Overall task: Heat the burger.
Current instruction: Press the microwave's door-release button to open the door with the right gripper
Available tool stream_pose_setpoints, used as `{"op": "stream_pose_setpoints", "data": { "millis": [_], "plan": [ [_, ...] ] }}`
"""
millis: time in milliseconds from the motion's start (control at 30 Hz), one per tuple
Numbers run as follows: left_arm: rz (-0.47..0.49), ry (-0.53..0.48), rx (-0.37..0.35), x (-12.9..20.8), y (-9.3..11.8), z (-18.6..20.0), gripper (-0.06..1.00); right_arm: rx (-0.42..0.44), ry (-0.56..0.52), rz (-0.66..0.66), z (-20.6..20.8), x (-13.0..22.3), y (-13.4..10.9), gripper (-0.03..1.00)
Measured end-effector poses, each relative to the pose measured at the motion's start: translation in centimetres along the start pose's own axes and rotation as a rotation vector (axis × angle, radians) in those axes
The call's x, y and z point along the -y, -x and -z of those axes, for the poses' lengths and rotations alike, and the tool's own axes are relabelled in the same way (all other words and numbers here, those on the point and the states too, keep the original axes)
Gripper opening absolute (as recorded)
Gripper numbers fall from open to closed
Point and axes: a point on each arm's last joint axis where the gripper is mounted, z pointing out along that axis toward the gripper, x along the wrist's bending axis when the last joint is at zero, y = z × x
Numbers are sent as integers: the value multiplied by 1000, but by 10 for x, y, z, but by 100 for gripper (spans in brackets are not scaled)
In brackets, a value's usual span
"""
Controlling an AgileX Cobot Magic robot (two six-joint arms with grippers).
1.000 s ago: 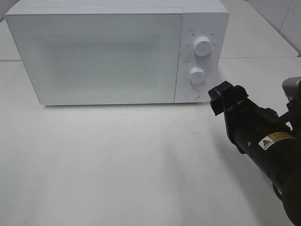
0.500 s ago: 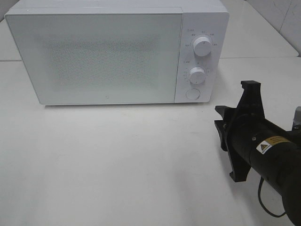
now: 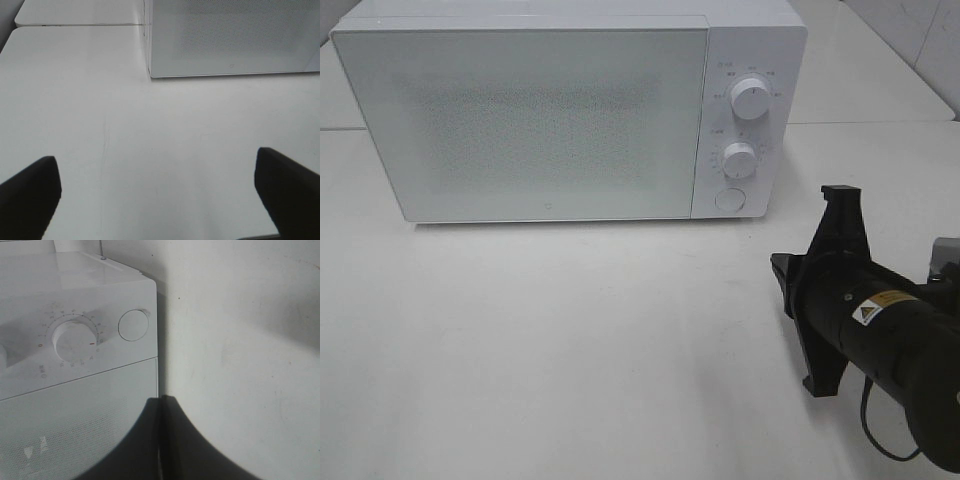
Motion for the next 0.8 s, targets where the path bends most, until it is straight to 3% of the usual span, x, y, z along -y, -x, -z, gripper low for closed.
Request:
{"op": "stream_pose_setpoints", "data": {
  "millis": [800],
  "plan": [
    [0, 0, 0, 0, 0, 0, 99, -1, -29, 26, -74, 11, -16, 1]
  ]
}}
